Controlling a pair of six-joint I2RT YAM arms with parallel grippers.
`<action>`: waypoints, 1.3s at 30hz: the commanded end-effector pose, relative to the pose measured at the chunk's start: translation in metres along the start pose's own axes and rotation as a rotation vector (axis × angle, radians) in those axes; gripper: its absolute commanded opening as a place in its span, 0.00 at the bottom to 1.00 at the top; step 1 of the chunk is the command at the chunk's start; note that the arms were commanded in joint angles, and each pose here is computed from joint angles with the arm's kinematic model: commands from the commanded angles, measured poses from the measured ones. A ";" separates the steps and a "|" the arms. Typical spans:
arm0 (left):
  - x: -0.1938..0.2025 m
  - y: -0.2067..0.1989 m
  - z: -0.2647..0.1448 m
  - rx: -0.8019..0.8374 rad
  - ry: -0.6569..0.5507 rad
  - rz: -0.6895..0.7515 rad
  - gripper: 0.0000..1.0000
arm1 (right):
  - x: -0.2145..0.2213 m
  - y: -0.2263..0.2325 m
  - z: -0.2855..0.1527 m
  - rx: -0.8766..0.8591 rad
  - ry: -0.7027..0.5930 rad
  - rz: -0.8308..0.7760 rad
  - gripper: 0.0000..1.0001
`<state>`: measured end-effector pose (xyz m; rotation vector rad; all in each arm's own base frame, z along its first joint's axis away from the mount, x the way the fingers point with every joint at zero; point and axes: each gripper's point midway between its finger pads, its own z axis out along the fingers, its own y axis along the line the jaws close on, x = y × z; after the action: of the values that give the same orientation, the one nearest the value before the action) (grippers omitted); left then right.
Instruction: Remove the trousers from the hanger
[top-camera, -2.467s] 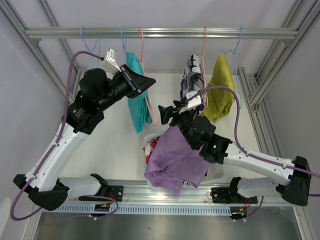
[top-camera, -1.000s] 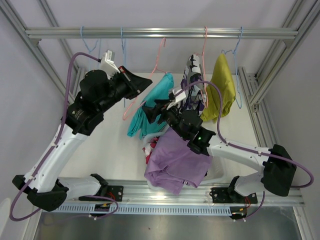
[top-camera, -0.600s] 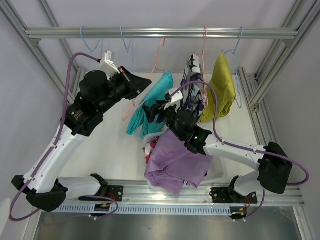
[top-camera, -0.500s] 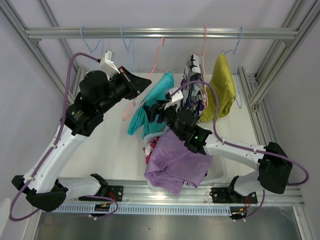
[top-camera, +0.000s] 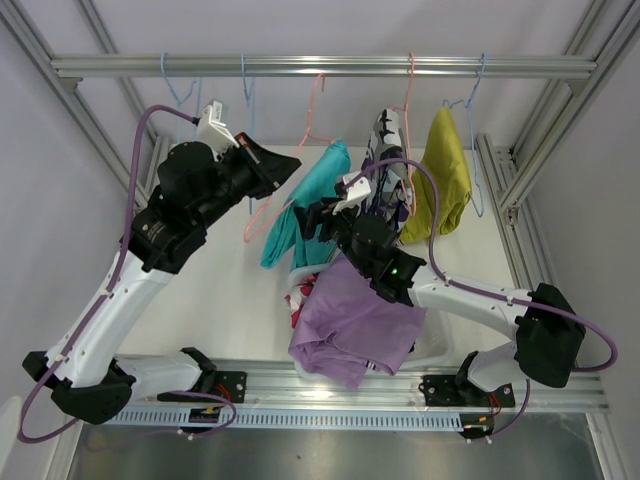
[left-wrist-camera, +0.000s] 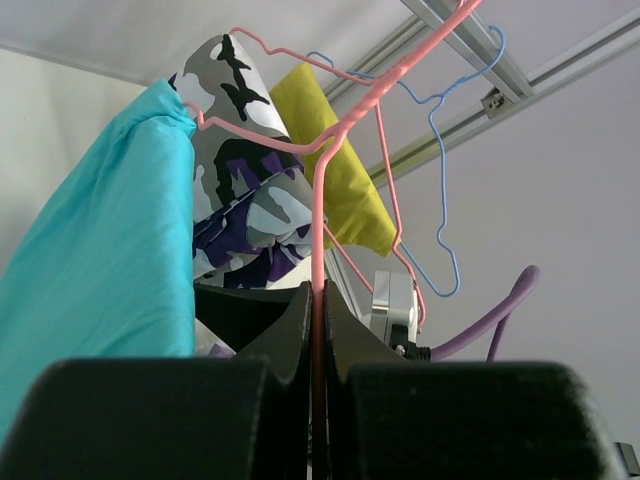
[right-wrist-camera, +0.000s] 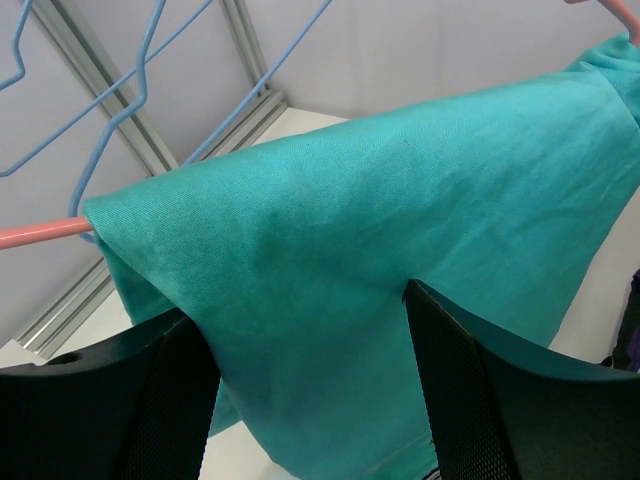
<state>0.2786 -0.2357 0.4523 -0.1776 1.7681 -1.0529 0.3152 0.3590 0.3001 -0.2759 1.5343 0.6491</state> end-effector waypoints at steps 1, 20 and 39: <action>-0.058 -0.062 -0.041 0.207 -0.198 0.006 0.00 | 0.012 -0.023 0.002 0.084 0.023 -0.025 0.73; -0.067 -0.064 -0.050 0.208 -0.232 0.031 0.00 | 0.080 -0.013 -0.011 0.007 0.175 -0.027 0.74; -0.073 -0.066 -0.057 0.206 -0.257 0.049 0.01 | 0.122 0.002 -0.034 -0.080 0.295 -0.066 0.75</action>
<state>0.2724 -0.2242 0.4466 -0.1517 1.7850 -0.9834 0.2839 0.3724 0.2133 -0.4255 1.6944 0.6881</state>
